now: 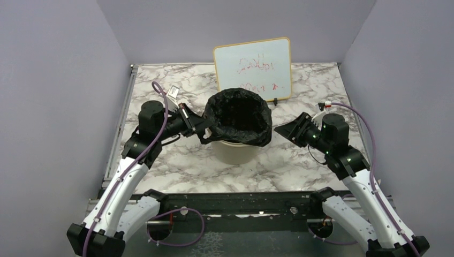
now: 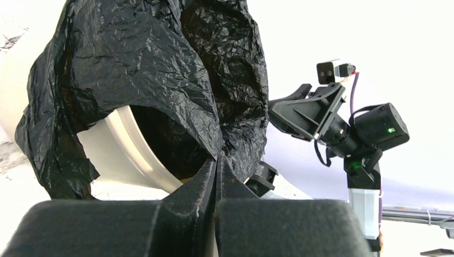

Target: Put the trash bags into the trash bin

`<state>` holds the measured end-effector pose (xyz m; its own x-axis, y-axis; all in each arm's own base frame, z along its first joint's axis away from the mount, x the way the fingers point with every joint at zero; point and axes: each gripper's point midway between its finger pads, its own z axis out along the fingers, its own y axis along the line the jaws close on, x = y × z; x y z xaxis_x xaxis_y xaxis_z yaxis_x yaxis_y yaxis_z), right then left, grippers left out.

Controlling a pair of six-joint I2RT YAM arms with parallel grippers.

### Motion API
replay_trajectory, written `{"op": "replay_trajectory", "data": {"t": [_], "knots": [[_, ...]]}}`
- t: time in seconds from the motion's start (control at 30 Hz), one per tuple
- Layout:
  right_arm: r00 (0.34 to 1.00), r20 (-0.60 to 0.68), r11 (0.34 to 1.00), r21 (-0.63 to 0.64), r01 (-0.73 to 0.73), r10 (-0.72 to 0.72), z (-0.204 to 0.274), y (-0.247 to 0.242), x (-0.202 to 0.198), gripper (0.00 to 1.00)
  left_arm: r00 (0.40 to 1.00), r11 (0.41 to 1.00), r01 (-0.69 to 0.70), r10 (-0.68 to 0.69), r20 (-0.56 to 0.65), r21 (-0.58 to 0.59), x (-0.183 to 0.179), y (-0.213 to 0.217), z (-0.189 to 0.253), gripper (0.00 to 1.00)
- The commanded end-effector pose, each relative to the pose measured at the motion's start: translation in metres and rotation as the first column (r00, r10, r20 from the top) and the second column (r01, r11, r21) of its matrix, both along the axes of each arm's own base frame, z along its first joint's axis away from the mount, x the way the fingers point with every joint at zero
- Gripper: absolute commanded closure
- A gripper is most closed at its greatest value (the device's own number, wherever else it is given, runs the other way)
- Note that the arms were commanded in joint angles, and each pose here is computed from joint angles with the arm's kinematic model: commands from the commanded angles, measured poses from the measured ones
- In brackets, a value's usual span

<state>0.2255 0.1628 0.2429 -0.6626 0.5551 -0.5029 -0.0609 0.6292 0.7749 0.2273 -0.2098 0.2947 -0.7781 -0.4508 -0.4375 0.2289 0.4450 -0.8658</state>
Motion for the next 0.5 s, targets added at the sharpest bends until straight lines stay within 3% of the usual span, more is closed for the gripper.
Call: {"op": "replay_trajectory", "data": {"t": [0.0, 0.47], "knots": [[1.000, 0.019, 0.999, 0.022, -0.025, 0.025, 0.005, 0.005, -0.001, 0.49, 0.998, 0.998, 0.066, -0.065, 0.025, -0.021, -0.018, -0.003, 0.004, 1.00], [0.997, -0.006, 0.996, 0.029, -0.080, 0.081, 0.000, 0.013, -0.005, 0.49, 0.999, 0.998, 0.008, -0.006, -0.039, 0.068, -0.024, 0.011, -0.036, 1.00]]}}
